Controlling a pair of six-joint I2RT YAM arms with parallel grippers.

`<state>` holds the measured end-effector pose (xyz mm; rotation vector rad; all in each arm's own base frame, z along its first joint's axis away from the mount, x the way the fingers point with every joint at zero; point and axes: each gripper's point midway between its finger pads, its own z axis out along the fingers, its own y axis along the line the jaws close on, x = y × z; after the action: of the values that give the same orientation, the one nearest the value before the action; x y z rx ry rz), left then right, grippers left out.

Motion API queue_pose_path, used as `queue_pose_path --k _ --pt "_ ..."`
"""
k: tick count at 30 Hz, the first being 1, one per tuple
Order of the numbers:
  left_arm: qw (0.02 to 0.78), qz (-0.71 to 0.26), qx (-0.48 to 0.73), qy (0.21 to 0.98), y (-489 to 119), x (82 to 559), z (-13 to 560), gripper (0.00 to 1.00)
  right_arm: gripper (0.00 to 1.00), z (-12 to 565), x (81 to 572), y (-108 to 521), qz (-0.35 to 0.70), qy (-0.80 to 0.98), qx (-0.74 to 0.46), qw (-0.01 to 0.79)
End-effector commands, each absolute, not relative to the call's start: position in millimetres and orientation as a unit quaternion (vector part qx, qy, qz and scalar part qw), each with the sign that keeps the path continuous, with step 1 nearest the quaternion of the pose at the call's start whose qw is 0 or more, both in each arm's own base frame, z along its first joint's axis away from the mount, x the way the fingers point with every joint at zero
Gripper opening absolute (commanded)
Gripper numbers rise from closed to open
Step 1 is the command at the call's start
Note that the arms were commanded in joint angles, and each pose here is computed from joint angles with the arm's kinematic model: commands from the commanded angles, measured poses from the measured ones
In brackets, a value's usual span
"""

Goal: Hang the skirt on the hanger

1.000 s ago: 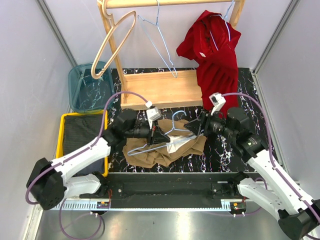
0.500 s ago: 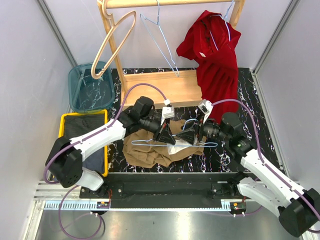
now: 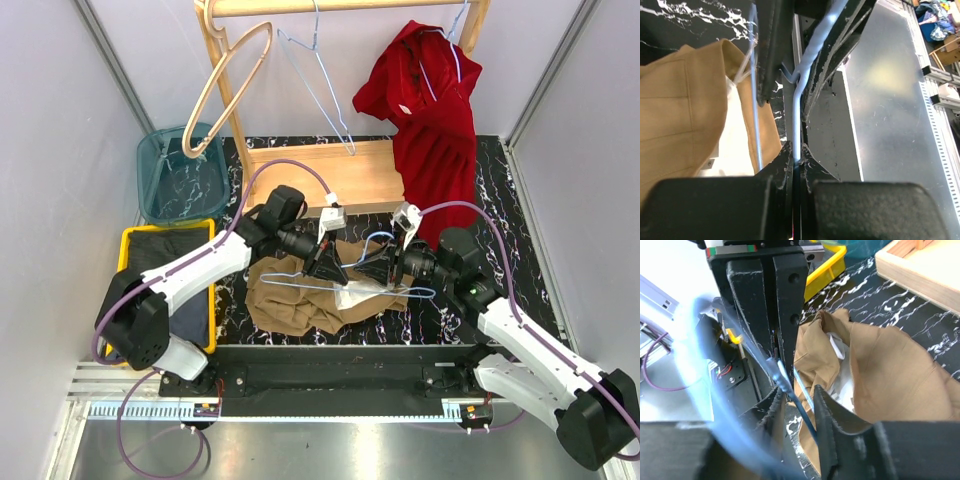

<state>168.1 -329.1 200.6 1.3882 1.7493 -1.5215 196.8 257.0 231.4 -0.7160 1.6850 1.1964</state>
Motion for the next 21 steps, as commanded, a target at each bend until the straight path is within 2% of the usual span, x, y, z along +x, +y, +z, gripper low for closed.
queue_pose_path --k 1,4,8,9,10,11,12,13,14,15,17,21 --pt "0.242 -0.574 0.526 0.579 -338.0 174.9 229.6 0.00 0.22 244.5 199.1 261.5 0.486 0.663 -0.305 0.480" --pt "0.227 -0.580 0.523 0.582 -339.2 174.9 224.3 0.00 0.18 249.8 200.6 263.6 0.489 0.659 -0.306 0.483" --pt "0.215 -0.584 0.522 0.584 -339.9 174.7 219.2 0.00 0.19 249.9 201.4 267.0 0.494 0.657 -0.309 0.479" --pt "0.214 -0.583 0.521 0.586 -340.0 175.1 218.6 0.00 0.16 250.6 202.1 267.5 0.494 0.656 -0.309 0.480" --pt "0.215 -0.580 0.520 0.589 -340.1 176.9 218.5 0.00 0.06 248.8 202.7 268.1 0.494 0.658 -0.309 0.478" --pt "0.216 -0.577 0.517 0.595 -340.3 178.5 217.7 0.00 0.00 249.5 203.0 268.3 0.494 0.658 -0.307 0.478" --pt "0.223 -0.567 0.514 0.604 -340.5 183.3 216.1 0.03 0.00 249.3 203.7 267.7 0.492 0.660 -0.304 0.480" --pt "0.232 -0.557 0.511 0.612 -340.5 187.7 217.4 0.13 0.00 248.3 206.9 266.4 0.487 0.664 -0.297 0.484" --pt "0.236 -0.547 0.501 0.628 -339.9 193.0 216.4 0.38 0.00 247.3 209.4 265.2 0.481 0.668 -0.293 0.487" --pt "0.254 -0.521 0.492 0.649 -339.2 204.3 212.4 0.46 0.00 244.0 211.5 263.3 0.474 0.676 -0.286 0.486" --pt "0.283 -0.492 0.471 0.676 -336.0 217.3 216.2 0.59 0.00 241.4 217.6 259.1 0.458 0.685 -0.275 0.495" --pt "0.384 -0.404 0.409 0.723 -319.1 256.7 234.2 0.66 0.00 235.8 226.2 250.7 0.433 0.706 -0.247 0.503"
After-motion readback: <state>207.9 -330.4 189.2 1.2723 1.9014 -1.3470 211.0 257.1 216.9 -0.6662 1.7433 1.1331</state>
